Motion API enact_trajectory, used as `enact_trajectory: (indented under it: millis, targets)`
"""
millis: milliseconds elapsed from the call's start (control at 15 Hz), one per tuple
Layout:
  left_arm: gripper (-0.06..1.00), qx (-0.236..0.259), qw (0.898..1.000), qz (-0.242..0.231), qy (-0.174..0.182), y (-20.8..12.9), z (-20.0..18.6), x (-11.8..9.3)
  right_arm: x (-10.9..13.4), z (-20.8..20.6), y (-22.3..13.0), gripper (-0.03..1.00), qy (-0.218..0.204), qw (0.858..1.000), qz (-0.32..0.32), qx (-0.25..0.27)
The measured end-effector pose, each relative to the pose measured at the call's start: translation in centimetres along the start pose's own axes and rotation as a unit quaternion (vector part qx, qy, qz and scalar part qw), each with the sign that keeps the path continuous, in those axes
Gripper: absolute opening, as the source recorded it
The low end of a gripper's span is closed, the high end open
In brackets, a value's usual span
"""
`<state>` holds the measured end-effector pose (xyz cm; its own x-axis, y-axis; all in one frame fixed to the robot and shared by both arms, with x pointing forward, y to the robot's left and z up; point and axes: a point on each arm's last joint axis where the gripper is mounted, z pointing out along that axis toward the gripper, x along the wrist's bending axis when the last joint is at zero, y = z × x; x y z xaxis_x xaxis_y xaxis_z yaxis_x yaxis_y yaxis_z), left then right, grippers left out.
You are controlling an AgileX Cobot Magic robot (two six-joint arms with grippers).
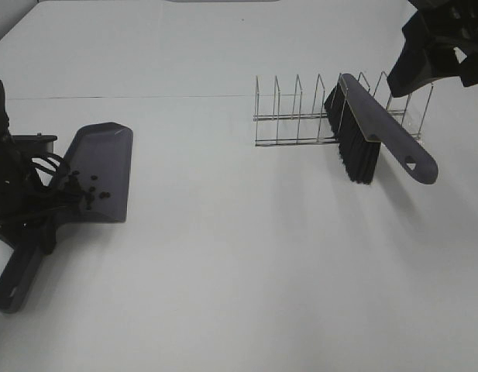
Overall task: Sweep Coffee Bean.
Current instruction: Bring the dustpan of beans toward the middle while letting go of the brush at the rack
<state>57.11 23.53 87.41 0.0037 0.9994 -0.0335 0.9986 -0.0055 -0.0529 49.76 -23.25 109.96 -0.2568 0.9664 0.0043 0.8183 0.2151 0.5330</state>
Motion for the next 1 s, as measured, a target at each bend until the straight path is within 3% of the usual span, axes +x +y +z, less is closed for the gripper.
enact_trajectory:
  millis: [400, 733, 1000]
  targets:
    - [0.34, 0.003, 1.000, 0.000, -0.003, 0.2, 0.4, -0.1, 0.1, -3.9, -1.2, 0.76, 0.004, 0.998, 0.003, -0.057]
    - [0.67, 0.017, 0.999, 0.031, -0.003, 0.0, 0.3, -0.1, 0.2, -4.2, -1.5, 0.76, 0.006, 0.999, 0.004, -0.053]
    - [0.70, 0.051, 0.997, 0.049, 0.003, -0.6, 0.2, 0.0, 0.2, -2.7, -2.8, 0.76, 0.006, 1.000, 0.004, -0.021]
